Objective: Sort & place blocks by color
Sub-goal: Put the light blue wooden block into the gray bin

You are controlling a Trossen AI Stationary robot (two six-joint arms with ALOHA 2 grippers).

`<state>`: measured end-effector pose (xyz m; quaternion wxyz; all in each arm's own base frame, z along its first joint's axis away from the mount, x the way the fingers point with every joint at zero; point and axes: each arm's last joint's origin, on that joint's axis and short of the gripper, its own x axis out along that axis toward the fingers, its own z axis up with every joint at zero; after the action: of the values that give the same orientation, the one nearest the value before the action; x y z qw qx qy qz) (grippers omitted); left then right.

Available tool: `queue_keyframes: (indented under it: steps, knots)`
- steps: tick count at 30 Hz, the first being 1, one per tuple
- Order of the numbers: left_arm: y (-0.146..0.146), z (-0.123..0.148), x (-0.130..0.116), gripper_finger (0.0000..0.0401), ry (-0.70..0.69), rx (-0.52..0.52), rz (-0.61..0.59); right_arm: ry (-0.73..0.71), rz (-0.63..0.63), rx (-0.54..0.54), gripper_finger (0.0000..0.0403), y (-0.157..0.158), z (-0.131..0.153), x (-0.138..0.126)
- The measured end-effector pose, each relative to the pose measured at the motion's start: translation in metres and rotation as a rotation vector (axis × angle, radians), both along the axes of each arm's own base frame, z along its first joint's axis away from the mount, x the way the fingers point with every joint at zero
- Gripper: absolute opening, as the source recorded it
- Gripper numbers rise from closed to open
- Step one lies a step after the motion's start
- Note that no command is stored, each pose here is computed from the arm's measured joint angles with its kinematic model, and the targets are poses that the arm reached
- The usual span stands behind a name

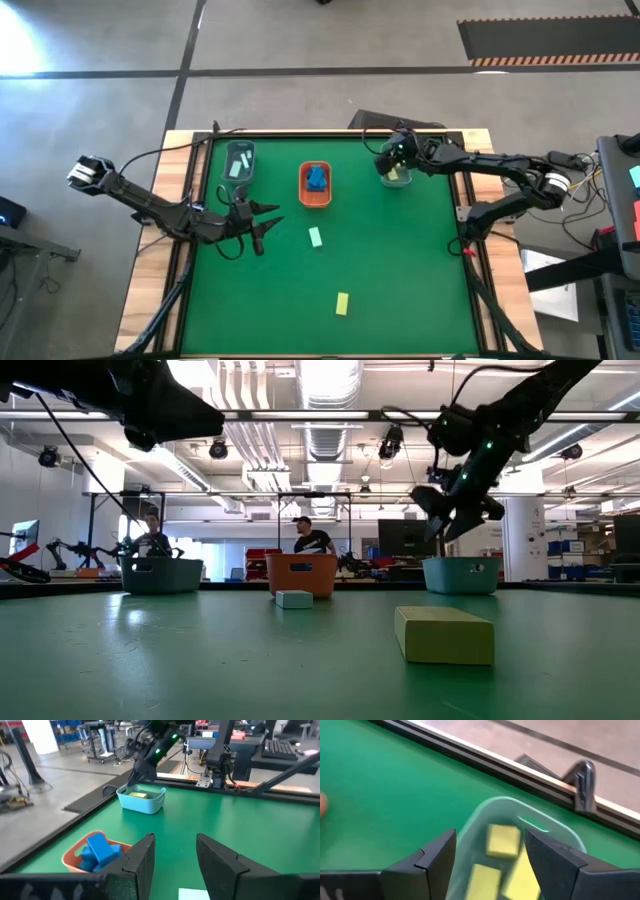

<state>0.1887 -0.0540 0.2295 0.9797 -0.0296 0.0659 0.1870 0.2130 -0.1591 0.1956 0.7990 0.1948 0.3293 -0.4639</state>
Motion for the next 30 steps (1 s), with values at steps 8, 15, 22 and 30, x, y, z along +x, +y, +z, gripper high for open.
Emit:
queue_keyframes:
  steps: [8,15,22,30]
  knots:
    - [-0.005,-0.020,0.013,0.0128,0.037,-0.130,0.035,-0.142,0.171,-0.043,0.0222,0.045,0.033,0.011]
    - [-0.013,-0.041,0.033,0.0128,0.070,-0.161,0.051,-0.245,0.376,-0.051,0.0219,0.100,0.050,0.023]
    - [-0.020,-0.051,0.050,0.0128,0.045,-0.213,0.064,-0.278,0.468,-0.148,0.0219,0.132,0.060,0.027]
    - [-0.026,-0.053,0.075,0.0126,0.061,-0.325,0.151,-0.277,0.494,-0.265,0.0219,0.132,0.067,0.029]
